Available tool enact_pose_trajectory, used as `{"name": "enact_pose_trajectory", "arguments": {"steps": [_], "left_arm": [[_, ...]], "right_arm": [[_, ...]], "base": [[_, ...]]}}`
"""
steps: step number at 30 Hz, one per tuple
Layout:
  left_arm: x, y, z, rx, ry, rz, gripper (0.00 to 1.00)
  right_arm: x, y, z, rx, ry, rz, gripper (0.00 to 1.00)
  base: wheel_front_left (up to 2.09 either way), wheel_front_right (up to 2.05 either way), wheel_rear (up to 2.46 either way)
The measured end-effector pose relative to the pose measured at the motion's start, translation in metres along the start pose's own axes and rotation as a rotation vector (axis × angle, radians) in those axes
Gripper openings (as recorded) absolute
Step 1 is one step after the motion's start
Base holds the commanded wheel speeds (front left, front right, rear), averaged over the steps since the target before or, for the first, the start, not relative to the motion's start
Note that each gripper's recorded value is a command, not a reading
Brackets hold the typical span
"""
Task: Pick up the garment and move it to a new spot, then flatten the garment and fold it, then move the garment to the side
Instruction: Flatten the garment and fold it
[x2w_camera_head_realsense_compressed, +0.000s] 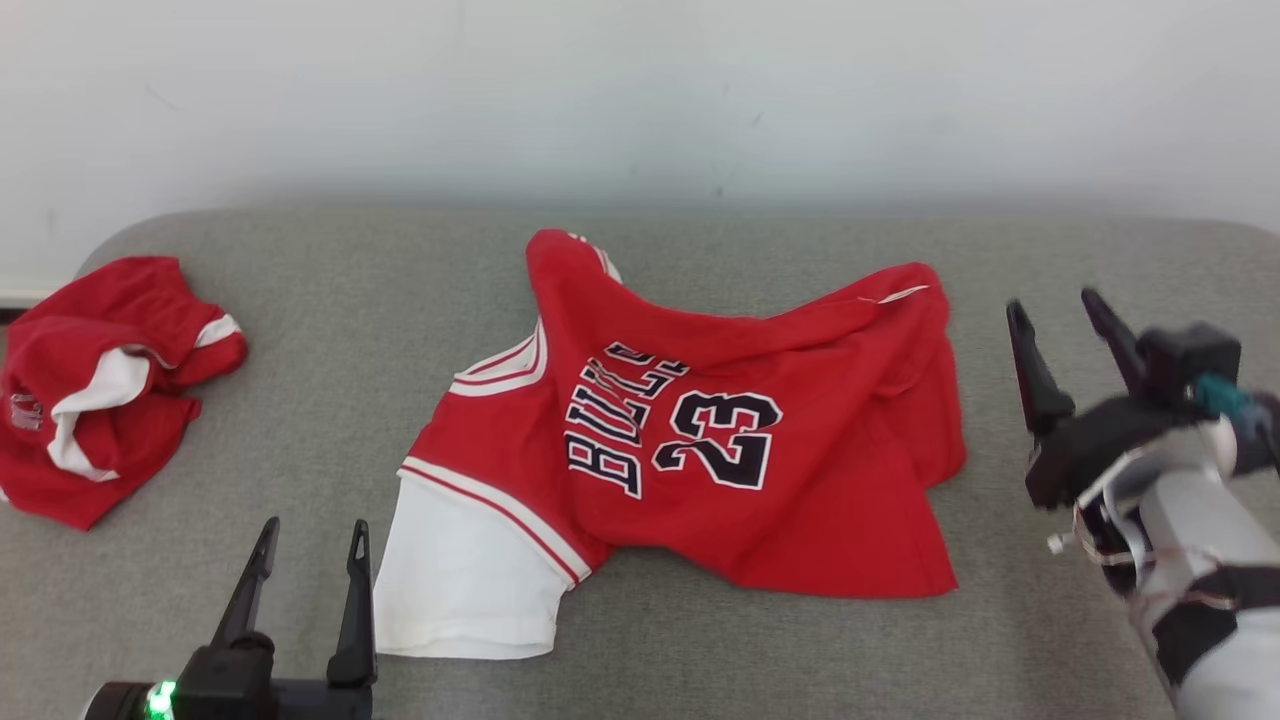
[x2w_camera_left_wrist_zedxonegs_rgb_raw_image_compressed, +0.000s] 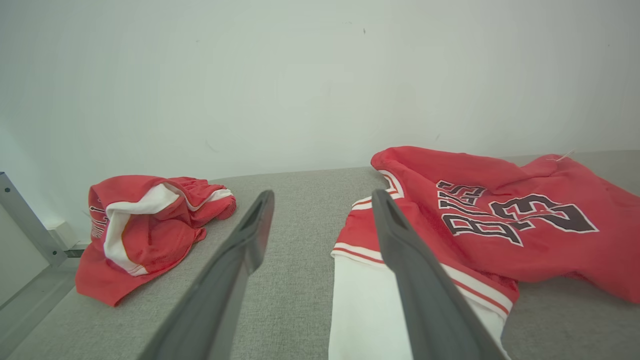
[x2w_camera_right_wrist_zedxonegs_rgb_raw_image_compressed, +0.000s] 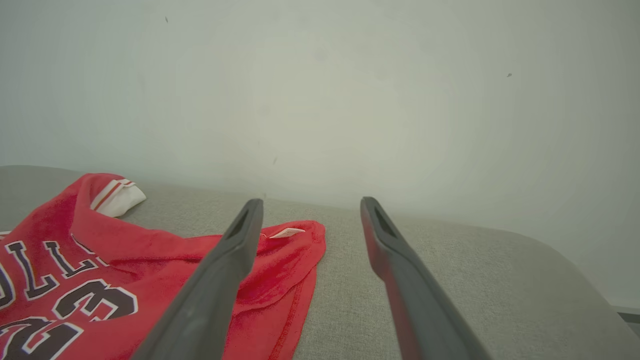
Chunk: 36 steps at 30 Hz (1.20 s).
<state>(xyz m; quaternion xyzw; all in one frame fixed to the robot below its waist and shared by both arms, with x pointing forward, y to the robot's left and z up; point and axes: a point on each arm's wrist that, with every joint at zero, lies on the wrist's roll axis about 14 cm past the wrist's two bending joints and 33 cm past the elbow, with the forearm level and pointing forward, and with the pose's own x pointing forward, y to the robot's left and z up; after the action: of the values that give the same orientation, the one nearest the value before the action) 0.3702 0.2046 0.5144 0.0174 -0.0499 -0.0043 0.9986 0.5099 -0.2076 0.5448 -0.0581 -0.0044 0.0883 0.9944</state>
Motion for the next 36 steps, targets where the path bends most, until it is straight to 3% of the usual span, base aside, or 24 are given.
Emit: {"name": "enact_pose_trajectory", "arguments": {"steps": [8, 16, 32, 33, 34, 35, 36], "left_arm": [[-0.005, 0.0, 0.005, 0.001, -0.017, 0.004, 1.0], [-0.007, -0.002, 0.003, -0.003, -0.011, 0.004, 1.0], [-0.013, 0.007, -0.003, -0.006, 0.012, 0.042, 1.0], [-0.013, 0.008, -0.004, -0.006, 0.014, 0.045, 1.0], [-0.014, 0.008, -0.004, -0.006, 0.015, 0.047, 1.0], [-0.014, 0.009, -0.005, -0.006, 0.016, 0.05, 1.0], [-0.014, 0.01, -0.005, -0.006, 0.016, 0.051, 1.0]], "right_arm": [[-0.062, 0.002, -0.034, 0.061, 0.024, -0.021, 1.0], [-0.098, 0.049, -0.071, 0.135, 0.089, 0.042, 1.0], [-0.095, 0.081, -0.126, 0.148, 0.308, 0.121, 1.0], [-0.096, 0.083, -0.13, 0.15, 0.323, 0.125, 0.49], [-0.096, 0.085, -0.133, 0.155, 0.334, 0.129, 0.31], [-0.096, 0.086, -0.134, 0.159, 0.334, 0.131, 0.0], [-0.095, 0.087, -0.133, 0.161, 0.33, 0.131, 0.0]], "base": [[0.0, 0.0, 0.0], [0.0, 0.0, 0.0], [0.0, 0.0, 0.0], [0.0, 0.0, 0.0], [0.0, 0.0, 0.0], [0.0, 0.0, 0.0], [0.0, 0.0, 0.0]]}}
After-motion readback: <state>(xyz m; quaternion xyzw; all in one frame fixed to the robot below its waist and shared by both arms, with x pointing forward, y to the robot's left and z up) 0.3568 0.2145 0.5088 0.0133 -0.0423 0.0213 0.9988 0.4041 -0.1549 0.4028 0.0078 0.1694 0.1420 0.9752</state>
